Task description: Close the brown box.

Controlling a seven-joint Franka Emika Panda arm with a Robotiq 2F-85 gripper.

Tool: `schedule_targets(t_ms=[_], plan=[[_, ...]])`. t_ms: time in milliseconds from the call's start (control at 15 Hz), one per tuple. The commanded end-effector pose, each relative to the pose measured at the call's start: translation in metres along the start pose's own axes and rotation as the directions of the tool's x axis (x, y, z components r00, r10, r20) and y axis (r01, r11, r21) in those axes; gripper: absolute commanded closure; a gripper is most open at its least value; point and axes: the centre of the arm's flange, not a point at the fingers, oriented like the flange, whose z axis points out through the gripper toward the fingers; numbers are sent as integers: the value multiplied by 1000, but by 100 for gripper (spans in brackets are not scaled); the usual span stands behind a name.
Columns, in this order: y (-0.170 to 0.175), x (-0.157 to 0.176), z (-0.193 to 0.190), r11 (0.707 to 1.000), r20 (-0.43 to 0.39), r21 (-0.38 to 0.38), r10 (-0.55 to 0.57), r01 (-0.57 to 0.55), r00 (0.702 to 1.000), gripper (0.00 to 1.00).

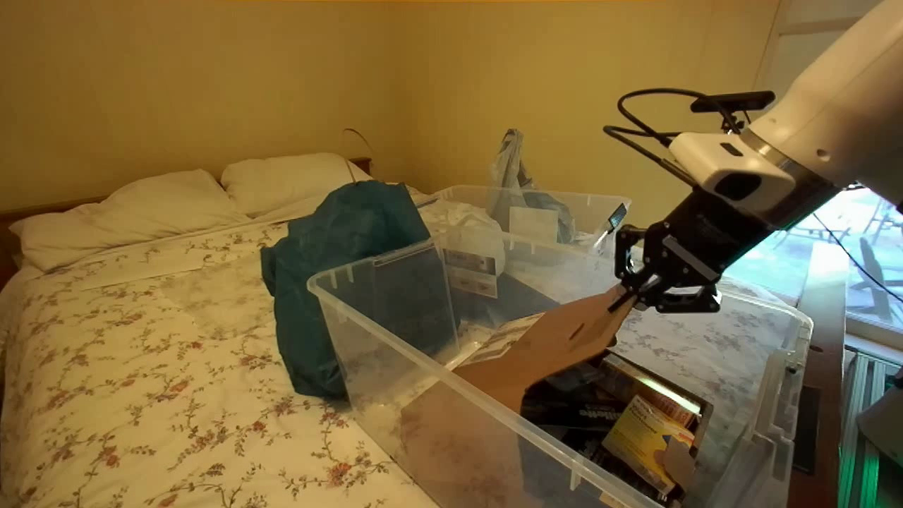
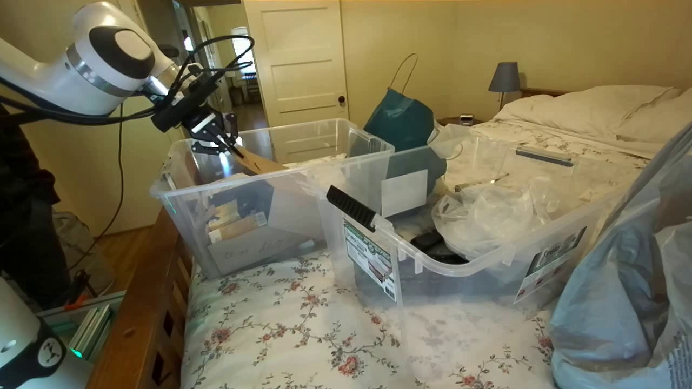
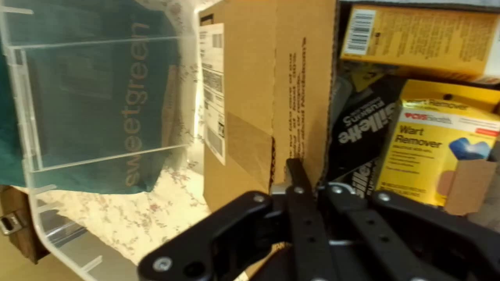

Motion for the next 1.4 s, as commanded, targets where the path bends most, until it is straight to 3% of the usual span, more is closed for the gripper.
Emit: schedule_targets(t_ms=[0,467,533,600,800,867,1067,1267,1333], plan=[[-44,-24,6,983,-10,180,33,-31,999,99],[-49,-39,39,911,-30,354,235,-210,972,99],[-50,-40,41,899,-21,372,260,-234,965,71],[-47,-40,42,886,-15,385,287,-260,958,70],[-44,-37,38,841,-8,437,359,-320,933,51],[-40,-35,33,839,-24,435,374,-327,927,43],[-31,-29,17,855,-70,407,380,-322,922,23],[-20,-19,-4,890,-136,342,365,-302,921,3],[-18,-17,-9,901,-156,315,358,-297,921,0]])
